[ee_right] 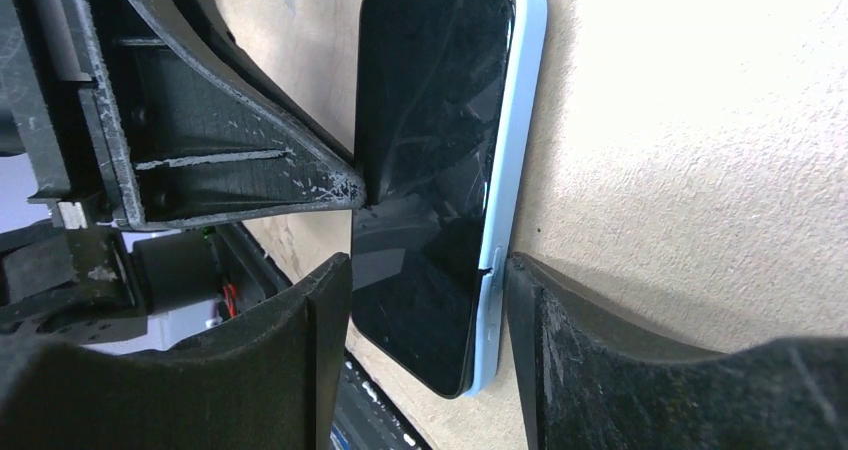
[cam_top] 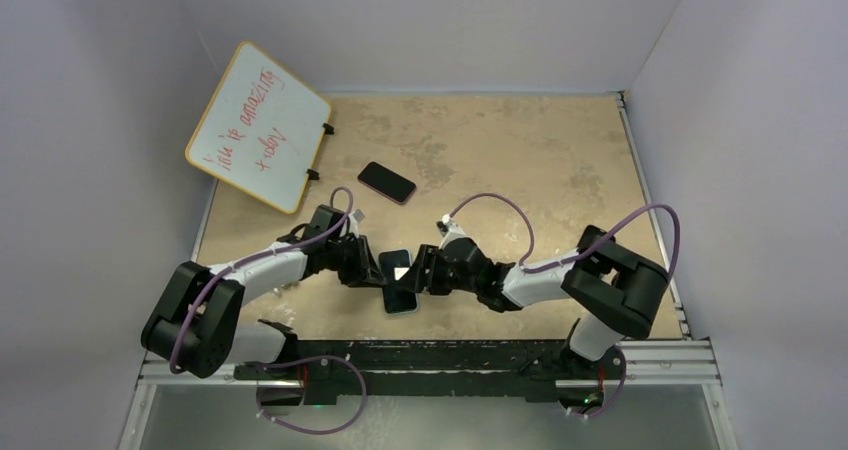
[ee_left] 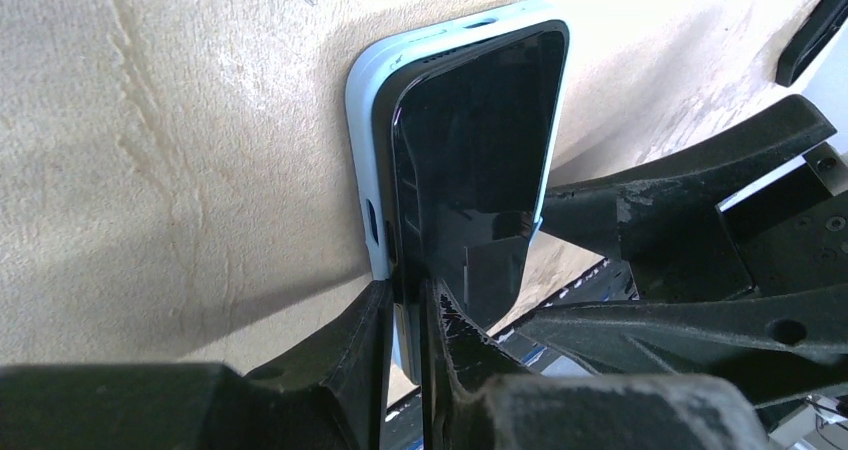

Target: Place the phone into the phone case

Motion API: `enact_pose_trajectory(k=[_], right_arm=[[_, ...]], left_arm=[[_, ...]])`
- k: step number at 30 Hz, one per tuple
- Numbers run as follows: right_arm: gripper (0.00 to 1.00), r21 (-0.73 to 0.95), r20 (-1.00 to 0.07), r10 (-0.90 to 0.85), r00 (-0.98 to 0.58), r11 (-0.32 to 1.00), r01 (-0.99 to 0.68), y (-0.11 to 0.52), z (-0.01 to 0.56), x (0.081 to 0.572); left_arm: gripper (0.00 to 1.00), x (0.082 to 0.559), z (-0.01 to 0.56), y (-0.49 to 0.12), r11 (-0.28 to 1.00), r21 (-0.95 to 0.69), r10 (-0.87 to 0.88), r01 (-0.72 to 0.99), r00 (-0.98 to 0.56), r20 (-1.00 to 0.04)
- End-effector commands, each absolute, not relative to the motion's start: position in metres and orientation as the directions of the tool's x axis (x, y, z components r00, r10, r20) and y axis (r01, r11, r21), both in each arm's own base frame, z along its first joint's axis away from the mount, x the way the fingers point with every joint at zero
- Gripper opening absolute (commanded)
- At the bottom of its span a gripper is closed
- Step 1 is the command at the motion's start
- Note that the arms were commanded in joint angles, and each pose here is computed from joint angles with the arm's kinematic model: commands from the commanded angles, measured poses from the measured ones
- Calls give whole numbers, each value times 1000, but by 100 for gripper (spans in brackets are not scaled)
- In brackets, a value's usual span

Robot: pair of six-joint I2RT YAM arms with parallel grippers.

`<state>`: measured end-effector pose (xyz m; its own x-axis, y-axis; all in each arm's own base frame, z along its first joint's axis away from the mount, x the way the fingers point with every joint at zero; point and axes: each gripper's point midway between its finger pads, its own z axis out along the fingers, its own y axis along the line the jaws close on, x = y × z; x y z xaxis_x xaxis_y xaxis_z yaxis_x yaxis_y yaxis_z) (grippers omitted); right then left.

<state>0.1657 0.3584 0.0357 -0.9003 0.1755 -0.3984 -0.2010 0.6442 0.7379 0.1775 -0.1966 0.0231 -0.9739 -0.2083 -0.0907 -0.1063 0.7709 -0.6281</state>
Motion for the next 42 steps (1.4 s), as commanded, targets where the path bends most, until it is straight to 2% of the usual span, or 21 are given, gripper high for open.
enact_pose_trajectory(k=[1,9,13,17,20,26,29,30,36,42], right_arm=[[58,848,-401,198,-894,450,-280,387,84,164],[58,860,-406,196,-893,413,-300,391,93,162],[58,882,-376,202,-904,378,-283,393,94,159],[56,879,-363,195,-911,396,-265,392,87,159],[47,867,-354,190,-916,434,-245,392,79,163],[18,847,-352,180,-919,479,-231,388,71,164],[2,846,-358,187,-915,479,-234,384,74,167],[0,848,-359,190,-914,475,-234,383,76,168],[0,859,-380,232,-895,449,-248,362,103,175],[0,843,-446,278,-851,452,-294,329,144,179]], left_arm=[[17,166,12,-192,775,-621,-205,-119,-976,-69],[17,163,18,-194,756,-644,-215,-117,-974,-77],[17,162,19,-193,753,-648,-217,-113,-973,-82],[17,161,21,-195,741,-662,-217,-112,-973,-79],[17,161,22,-196,738,-666,-216,-109,-973,-80],[20,160,36,-203,695,-716,-198,-70,-975,-97],[26,165,51,-204,690,-723,-196,-35,-971,-140],[30,168,58,-206,682,-731,-193,-18,-969,-157],[61,182,107,-210,658,-749,-190,81,-944,-269],[75,190,149,-209,665,-716,-128,212,-913,-388]])
